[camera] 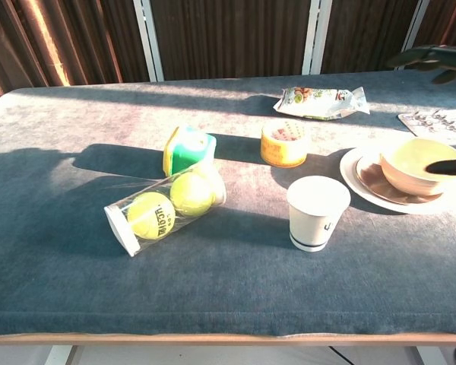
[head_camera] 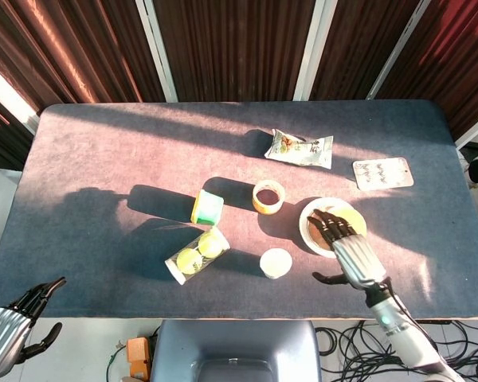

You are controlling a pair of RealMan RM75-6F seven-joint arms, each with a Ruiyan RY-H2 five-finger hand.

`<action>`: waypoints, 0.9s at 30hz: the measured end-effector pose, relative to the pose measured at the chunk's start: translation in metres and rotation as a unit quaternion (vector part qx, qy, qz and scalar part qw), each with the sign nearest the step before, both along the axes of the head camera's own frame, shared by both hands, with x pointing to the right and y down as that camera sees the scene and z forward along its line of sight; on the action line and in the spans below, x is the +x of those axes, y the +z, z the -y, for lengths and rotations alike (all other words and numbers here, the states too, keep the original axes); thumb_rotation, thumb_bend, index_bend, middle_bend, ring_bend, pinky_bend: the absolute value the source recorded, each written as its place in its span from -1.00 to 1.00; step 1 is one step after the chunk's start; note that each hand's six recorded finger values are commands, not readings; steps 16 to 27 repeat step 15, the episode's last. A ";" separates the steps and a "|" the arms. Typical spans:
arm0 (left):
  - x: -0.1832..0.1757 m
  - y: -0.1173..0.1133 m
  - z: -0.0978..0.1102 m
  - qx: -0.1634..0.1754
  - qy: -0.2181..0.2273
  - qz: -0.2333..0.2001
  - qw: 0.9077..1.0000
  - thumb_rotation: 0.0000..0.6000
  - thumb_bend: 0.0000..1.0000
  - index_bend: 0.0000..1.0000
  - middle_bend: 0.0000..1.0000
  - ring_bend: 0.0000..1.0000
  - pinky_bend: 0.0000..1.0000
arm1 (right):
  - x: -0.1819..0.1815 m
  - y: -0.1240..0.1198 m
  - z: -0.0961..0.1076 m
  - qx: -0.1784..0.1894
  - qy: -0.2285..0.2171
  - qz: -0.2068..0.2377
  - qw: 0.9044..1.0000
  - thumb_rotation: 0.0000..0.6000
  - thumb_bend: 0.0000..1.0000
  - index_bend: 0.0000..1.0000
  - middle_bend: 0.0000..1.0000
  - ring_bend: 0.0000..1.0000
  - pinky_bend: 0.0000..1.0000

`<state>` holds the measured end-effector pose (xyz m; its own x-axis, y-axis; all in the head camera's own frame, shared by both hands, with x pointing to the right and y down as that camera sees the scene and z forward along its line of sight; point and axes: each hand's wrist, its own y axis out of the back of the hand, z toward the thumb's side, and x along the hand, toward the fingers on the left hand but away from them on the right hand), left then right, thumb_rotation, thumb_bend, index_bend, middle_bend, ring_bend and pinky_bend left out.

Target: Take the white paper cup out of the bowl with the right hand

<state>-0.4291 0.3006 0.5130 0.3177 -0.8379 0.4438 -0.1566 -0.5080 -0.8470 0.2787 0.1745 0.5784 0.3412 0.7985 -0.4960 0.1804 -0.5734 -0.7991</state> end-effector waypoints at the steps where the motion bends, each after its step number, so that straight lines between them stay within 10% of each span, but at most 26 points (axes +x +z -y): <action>1: 0.000 0.000 0.000 0.000 -0.001 0.000 1.000 1.00 -0.25 -0.87 -0.60 -0.56 0.10 | 0.010 -0.005 -0.004 0.009 0.006 -0.018 1.000 1.00 -0.95 -0.98 -1.00 -1.00 -0.73; 15: -0.004 0.002 0.005 0.008 -0.018 0.012 1.000 1.00 -0.25 -0.87 -0.60 -0.56 0.10 | 0.142 -0.040 -0.074 0.096 0.133 -0.131 0.978 1.00 -0.95 -0.97 -1.00 -1.00 -0.70; 27: -0.004 0.002 0.005 0.008 -0.018 0.012 1.000 1.00 -0.25 -0.87 -0.60 -0.56 0.10 | 0.142 -0.040 -0.074 0.096 0.133 -0.131 0.978 1.00 -0.95 -0.97 -1.00 -1.00 -0.70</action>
